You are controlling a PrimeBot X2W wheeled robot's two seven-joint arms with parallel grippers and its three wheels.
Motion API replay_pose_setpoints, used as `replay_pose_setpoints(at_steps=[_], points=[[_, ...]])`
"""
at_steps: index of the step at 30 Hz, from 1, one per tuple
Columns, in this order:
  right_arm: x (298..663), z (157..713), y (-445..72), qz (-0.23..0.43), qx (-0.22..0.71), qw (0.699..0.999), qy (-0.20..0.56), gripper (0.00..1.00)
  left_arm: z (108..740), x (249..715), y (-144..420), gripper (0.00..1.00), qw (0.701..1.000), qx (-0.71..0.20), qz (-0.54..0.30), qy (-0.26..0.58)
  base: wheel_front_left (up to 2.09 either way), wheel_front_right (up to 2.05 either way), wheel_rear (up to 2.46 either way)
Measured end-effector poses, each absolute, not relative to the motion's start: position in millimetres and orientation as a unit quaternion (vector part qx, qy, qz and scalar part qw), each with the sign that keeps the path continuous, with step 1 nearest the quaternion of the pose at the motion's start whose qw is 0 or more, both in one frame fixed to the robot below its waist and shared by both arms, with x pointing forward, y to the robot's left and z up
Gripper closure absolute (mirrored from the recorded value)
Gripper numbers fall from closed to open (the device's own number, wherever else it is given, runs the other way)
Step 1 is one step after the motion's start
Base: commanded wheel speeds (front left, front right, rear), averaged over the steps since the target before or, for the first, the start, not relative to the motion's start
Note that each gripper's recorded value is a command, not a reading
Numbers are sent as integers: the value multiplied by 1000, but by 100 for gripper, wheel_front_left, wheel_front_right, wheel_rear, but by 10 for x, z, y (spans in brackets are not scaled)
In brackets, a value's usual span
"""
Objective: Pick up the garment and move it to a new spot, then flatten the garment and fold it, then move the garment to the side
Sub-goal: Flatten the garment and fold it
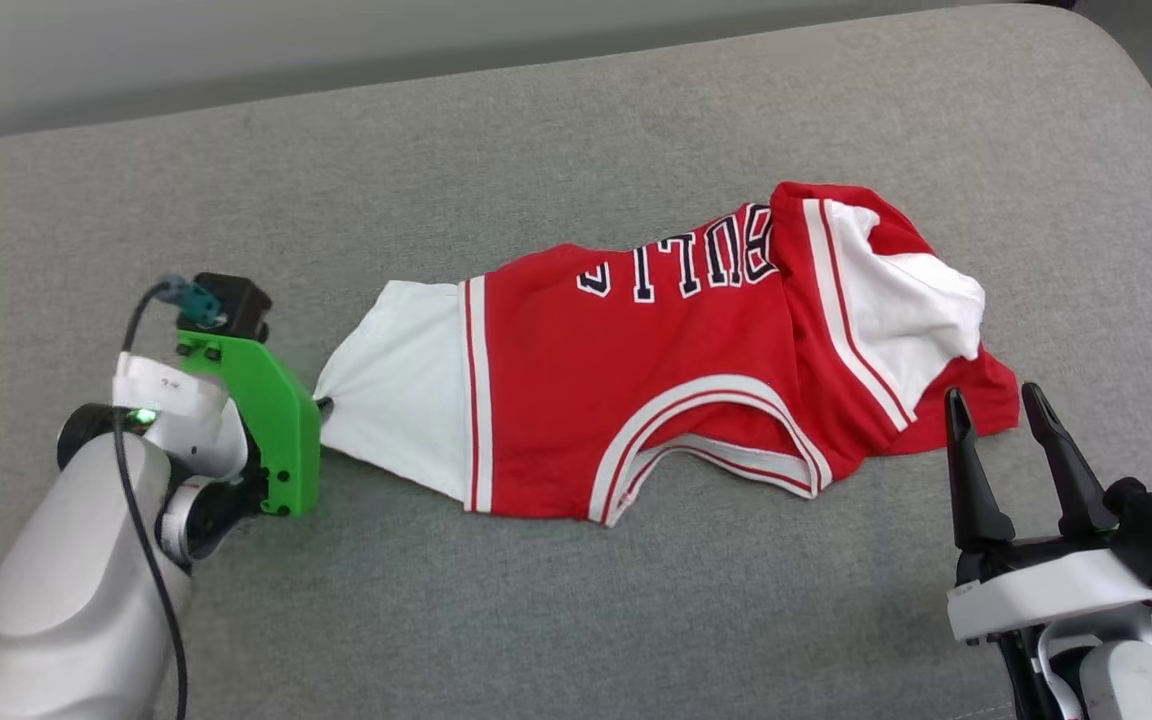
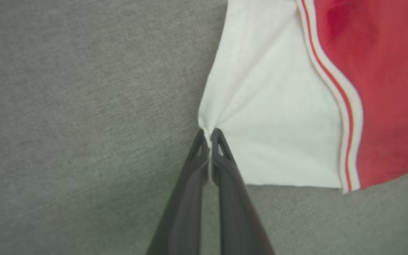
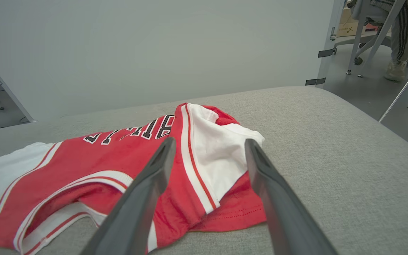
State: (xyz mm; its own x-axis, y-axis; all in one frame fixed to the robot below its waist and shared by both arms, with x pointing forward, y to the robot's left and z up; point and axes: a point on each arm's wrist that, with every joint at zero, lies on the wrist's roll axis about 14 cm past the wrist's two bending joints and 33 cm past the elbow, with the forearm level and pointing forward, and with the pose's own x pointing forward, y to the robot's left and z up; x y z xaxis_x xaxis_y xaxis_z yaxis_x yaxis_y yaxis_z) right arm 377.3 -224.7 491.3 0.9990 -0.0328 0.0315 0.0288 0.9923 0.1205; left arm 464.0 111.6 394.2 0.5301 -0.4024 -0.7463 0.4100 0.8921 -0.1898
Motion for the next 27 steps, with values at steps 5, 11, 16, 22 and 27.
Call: replay_pose_setpoints(at_steps=[5,11,16,22,27], points=[[3770,4868,-2142,1,66,998,-4,0,4496,4649,1596,100,921,-10,-175,349,0,0,0],[3791,4882,-2005,22,68,997,0,0,4626,4395,1991,100,930,-17,-125,344,0,0,0],[3812,4891,-1919,35,68,997,6,0,4334,3984,2089,100,908,-12,-112,402,0,0,0],[3821,4835,-1910,37,64,997,22,0,4095,3879,2045,0,908,10,-111,404,0,0,0],[3823,4815,-1892,40,63,997,30,0,4219,4066,1927,0,941,6,-116,317,0,0,0]])
